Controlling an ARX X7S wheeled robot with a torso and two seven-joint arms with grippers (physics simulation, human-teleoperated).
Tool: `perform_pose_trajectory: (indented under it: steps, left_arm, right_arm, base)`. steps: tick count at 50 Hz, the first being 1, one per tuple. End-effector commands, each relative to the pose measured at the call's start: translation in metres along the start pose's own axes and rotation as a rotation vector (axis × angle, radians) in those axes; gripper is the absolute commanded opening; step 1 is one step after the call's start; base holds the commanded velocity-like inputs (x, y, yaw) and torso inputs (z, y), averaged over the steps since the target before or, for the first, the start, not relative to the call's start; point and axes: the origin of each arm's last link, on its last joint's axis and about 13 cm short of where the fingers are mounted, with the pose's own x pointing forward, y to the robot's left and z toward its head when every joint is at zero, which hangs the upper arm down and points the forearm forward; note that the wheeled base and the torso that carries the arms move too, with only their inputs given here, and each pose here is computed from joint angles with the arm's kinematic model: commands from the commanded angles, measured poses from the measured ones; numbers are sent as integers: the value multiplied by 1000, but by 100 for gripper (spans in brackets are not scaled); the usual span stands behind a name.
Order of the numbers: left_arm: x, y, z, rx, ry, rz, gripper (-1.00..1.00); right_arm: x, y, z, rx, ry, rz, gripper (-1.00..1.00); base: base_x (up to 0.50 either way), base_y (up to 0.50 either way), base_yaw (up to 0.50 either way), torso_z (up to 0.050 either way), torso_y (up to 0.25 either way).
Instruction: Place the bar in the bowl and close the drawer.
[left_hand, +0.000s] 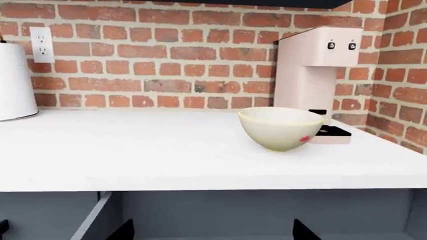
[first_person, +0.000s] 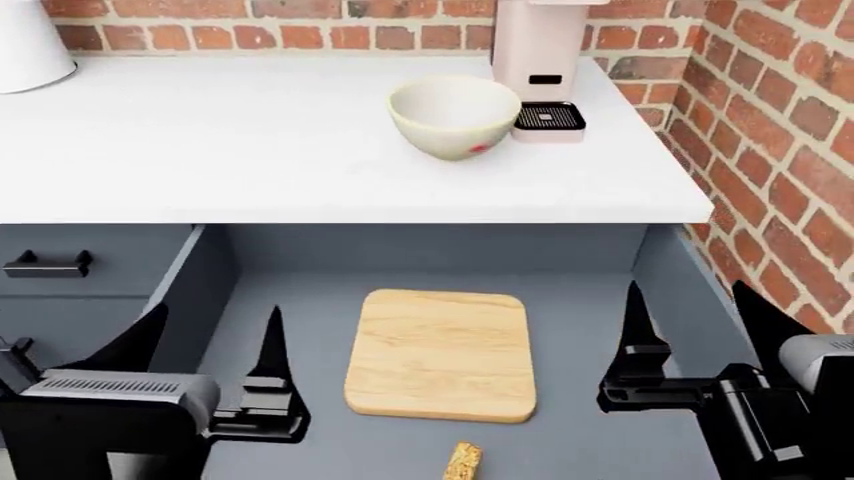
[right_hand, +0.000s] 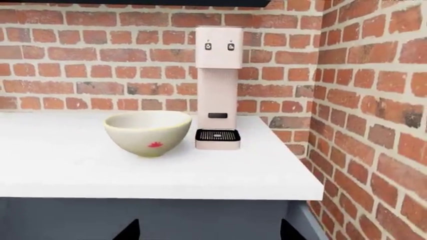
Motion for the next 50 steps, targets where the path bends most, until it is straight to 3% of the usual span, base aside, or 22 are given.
perform_pose_trajectory:
  steps: [1, 13, 23, 31, 50]
  left_arm:
    - [2, 5, 16, 6, 3, -3, 100]
    - [23, 16, 81, -13, 120, -155, 100]
    - [57, 25, 119, -38, 242, -234, 100]
    - [81, 32, 130, -59, 306, -229, 100]
    - [83, 33, 132, -52, 311, -216, 100]
  right_arm:
    - [0, -1, 12, -16, 4, 42, 100]
    - [16, -12, 81, -88, 130, 177, 100]
    - [47, -11, 110, -166, 291, 257, 100]
    - [64, -14, 122, -184, 346, 250, 100]
    - [67, -15, 124, -170, 356, 252, 100]
  base:
    - [0, 0, 0, 0, 0]
    - [0, 0, 0, 0, 0]
    - [0, 0, 0, 0, 0]
    - [0, 0, 0, 0, 0]
    - [176, 125, 0, 0, 0]
